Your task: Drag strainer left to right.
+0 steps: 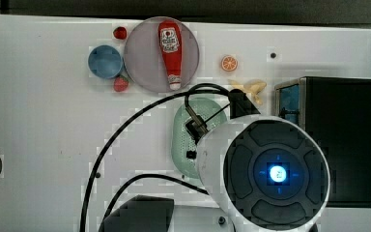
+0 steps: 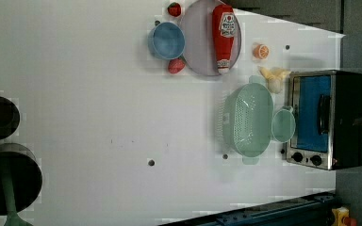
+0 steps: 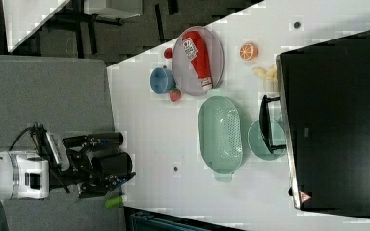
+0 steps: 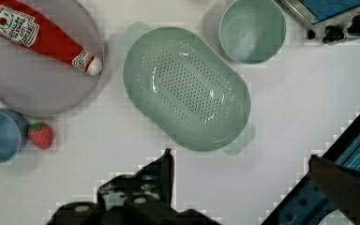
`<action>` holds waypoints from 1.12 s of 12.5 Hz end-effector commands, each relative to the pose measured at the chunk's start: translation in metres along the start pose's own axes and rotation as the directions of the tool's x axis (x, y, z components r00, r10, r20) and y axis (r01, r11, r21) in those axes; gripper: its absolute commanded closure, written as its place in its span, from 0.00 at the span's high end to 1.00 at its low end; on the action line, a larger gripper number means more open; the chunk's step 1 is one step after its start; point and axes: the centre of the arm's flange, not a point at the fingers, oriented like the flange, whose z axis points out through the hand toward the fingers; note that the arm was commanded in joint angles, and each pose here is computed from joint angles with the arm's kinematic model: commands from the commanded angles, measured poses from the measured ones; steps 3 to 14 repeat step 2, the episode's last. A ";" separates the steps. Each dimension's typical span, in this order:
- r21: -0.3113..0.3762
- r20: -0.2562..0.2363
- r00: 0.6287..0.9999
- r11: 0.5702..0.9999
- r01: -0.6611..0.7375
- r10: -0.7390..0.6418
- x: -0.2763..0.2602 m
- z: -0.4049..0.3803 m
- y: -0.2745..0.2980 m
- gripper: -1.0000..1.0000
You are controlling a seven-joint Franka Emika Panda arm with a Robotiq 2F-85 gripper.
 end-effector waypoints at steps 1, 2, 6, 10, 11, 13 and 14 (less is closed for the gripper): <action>-0.008 -0.002 0.996 0.996 0.091 -0.091 -0.014 -0.005 -0.001 1.00; -0.008 -0.002 0.996 0.996 0.091 -0.091 -0.014 -0.005 -0.001 1.00; -0.008 -0.002 0.996 0.996 0.091 -0.091 -0.014 -0.005 -0.001 1.00; -0.008 -0.002 0.996 0.996 0.091 -0.091 -0.014 -0.005 -0.001 1.00; -0.008 -0.002 0.996 0.996 0.091 -0.091 -0.014 -0.005 -0.001 1.00; -0.008 -0.002 0.996 0.996 0.091 -0.091 -0.014 -0.005 -0.001 1.00; -0.008 -0.002 0.996 0.996 0.091 -0.091 -0.014 -0.005 -0.001 1.00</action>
